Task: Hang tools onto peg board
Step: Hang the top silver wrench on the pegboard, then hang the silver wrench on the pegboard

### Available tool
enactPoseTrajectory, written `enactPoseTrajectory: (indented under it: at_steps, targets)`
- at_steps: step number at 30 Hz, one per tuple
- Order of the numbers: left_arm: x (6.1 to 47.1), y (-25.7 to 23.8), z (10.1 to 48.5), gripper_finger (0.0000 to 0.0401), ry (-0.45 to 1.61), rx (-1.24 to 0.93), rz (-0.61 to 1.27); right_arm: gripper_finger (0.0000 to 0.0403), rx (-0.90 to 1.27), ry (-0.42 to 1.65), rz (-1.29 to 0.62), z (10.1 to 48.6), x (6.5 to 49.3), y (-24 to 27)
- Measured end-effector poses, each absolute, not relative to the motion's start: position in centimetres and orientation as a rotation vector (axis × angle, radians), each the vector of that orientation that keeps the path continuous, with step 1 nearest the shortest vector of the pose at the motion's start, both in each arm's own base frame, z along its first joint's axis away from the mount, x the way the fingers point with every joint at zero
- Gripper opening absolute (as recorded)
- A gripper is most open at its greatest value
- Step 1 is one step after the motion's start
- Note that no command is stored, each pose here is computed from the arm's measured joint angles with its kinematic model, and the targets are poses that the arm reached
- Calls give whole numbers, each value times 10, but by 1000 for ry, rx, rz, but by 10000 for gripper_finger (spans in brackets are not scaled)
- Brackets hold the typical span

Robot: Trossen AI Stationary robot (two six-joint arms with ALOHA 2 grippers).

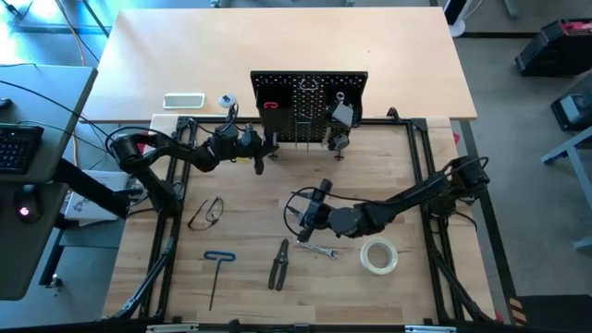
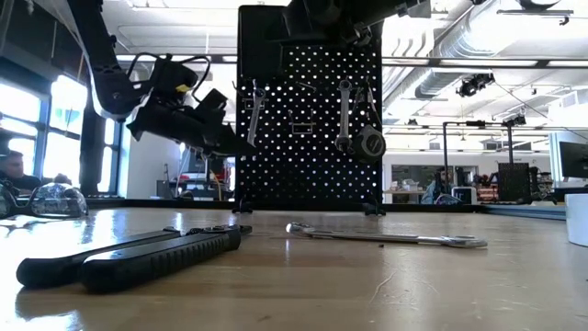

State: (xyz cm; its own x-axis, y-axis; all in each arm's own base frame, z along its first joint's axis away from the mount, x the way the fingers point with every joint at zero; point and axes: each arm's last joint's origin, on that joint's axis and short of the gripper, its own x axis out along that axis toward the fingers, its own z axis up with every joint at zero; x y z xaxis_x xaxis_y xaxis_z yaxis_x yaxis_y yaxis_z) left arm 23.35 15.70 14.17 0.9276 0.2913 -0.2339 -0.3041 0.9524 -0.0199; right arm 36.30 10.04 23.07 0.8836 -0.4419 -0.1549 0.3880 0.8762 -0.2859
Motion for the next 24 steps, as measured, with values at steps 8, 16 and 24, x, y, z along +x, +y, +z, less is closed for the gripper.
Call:
enactPoseTrajectory:
  at_steps: [8, 16, 24]
  targets:
    - [233, 157, 139, 52, 255, -61, 304, 181, -249, 246, -437, 227, 362, 100]
    - [232, 156, 135, 119, 296, -89, 303, 181, -175, 381, -432, 210, 352, 111]
    - [231, 156, 133, 165, 316, -118, 304, 181, -114, 496, -350, 195, 331, 143]
